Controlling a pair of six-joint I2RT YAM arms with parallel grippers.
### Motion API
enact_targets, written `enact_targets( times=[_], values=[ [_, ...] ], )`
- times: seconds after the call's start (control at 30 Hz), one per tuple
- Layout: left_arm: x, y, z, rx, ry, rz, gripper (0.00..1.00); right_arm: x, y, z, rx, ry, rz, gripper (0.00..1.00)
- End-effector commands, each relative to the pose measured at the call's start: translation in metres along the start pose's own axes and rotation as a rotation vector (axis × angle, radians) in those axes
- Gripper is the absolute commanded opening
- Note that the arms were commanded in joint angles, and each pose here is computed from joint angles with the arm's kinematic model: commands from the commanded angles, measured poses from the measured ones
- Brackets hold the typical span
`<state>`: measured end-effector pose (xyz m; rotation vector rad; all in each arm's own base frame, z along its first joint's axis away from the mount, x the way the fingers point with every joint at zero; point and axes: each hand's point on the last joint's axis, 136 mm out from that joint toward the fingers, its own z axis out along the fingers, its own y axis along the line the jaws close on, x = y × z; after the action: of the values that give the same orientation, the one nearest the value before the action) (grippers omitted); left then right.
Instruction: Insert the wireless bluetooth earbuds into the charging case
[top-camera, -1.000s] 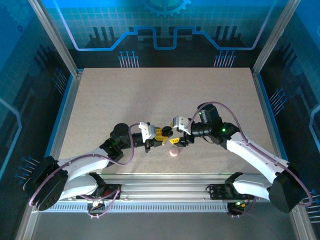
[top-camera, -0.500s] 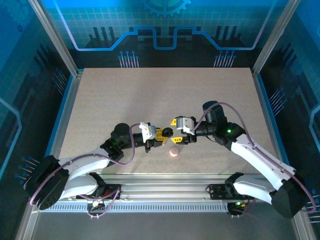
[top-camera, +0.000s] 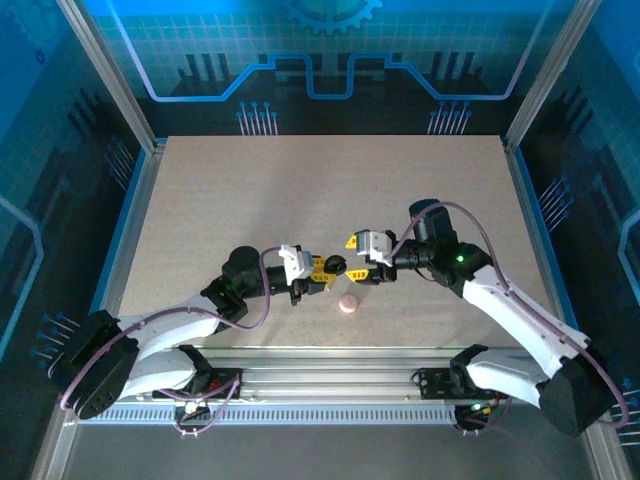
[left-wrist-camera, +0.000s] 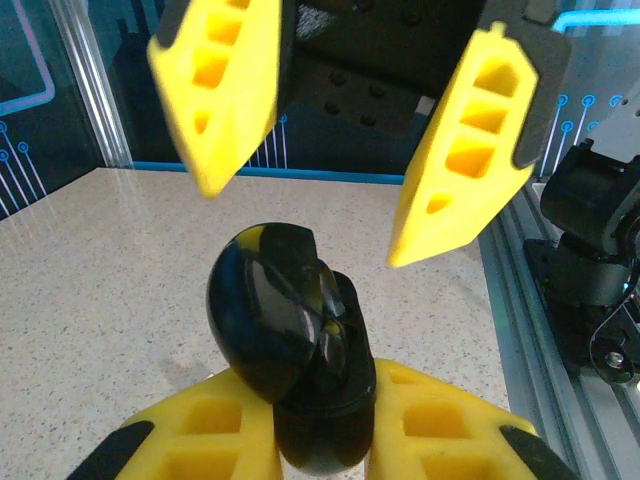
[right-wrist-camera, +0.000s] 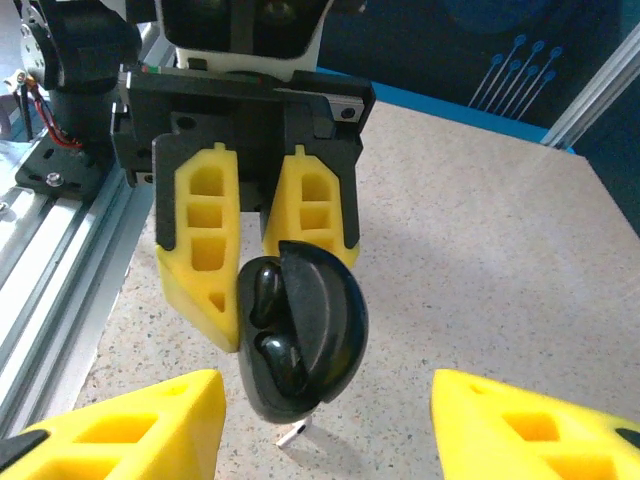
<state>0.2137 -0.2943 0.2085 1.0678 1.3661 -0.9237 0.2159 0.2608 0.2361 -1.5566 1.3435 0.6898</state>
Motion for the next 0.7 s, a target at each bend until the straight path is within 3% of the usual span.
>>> enact_targets(
  times=[0.0,0.17,0.43,0.67],
  values=[
    [-0.005,-0.005,-0.001,0.023,-0.018,0.036,0.16,-0.014,0.004,0.001,-0.067,-0.027,-0.022,0.57],
    [-0.006,-0.005,-0.002,0.015,-0.020,0.040,0.16,-0.015,0.015,0.010,-0.139,-0.018,-0.035,0.57],
    [-0.008,-0.005,-0.003,0.008,-0.025,0.046,0.16,-0.023,0.038,-0.005,-0.223,-0.022,-0.102,0.46],
    [-0.011,-0.006,-0.005,0.013,-0.032,0.048,0.16,-0.016,0.023,-0.015,-0.068,0.000,-0.134,0.46]
  ],
)
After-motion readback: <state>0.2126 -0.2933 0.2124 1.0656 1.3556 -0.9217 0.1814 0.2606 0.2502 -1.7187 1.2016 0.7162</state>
